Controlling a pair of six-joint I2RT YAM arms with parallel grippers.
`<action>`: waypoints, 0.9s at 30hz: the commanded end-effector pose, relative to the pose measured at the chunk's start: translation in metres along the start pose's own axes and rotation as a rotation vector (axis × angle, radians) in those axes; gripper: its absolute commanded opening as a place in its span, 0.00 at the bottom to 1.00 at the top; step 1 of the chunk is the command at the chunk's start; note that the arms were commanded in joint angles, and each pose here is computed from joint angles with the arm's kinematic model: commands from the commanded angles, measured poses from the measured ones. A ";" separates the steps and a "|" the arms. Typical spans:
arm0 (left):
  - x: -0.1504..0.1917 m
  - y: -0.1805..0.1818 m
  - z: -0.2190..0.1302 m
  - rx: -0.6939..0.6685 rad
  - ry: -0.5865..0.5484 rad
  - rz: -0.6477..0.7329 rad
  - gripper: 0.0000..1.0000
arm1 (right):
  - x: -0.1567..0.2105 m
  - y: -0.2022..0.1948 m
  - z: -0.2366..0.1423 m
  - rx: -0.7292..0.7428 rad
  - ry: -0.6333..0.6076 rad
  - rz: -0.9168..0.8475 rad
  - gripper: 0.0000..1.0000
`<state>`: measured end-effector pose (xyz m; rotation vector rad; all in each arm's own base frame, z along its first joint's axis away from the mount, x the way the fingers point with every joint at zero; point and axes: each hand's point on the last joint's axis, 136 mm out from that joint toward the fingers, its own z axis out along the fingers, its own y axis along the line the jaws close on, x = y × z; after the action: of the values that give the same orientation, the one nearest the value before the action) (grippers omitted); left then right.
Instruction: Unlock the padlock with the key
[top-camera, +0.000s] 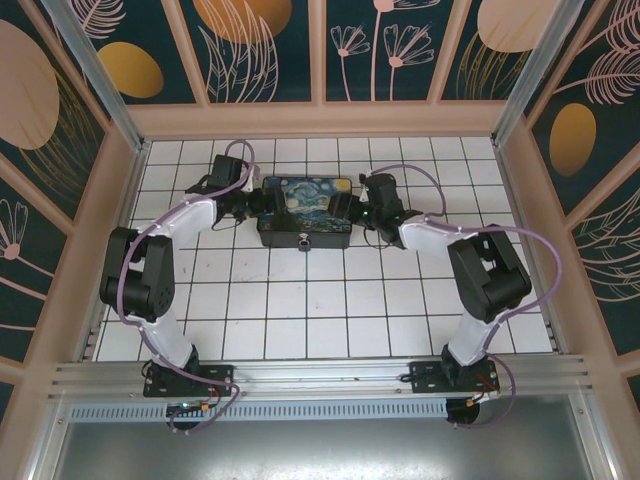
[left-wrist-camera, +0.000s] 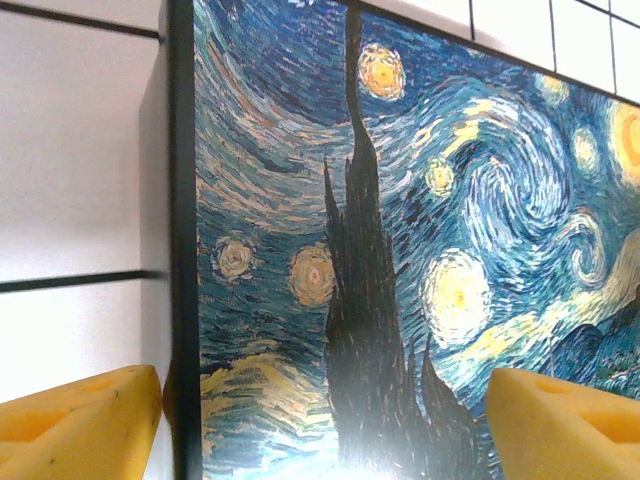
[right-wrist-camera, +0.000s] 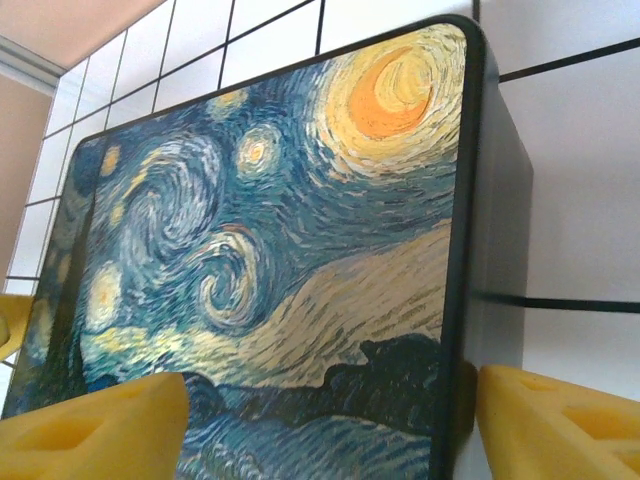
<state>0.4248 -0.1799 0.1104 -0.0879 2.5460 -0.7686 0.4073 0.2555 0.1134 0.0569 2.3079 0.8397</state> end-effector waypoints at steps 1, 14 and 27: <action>-0.018 -0.013 -0.012 -0.001 -0.060 0.058 0.86 | -0.032 -0.007 -0.036 0.005 -0.076 -0.039 0.76; -0.012 -0.004 -0.078 -0.130 -0.167 0.087 0.84 | -0.059 -0.120 -0.060 0.192 -0.009 -0.145 0.60; -0.011 -0.041 -0.115 -0.070 -0.229 0.131 0.84 | -0.061 -0.145 -0.016 0.187 0.112 -0.279 0.60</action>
<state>0.3801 -0.1583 0.2134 -0.0228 2.3371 -0.6009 0.4638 0.1138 0.0766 -0.1332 2.4112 0.4994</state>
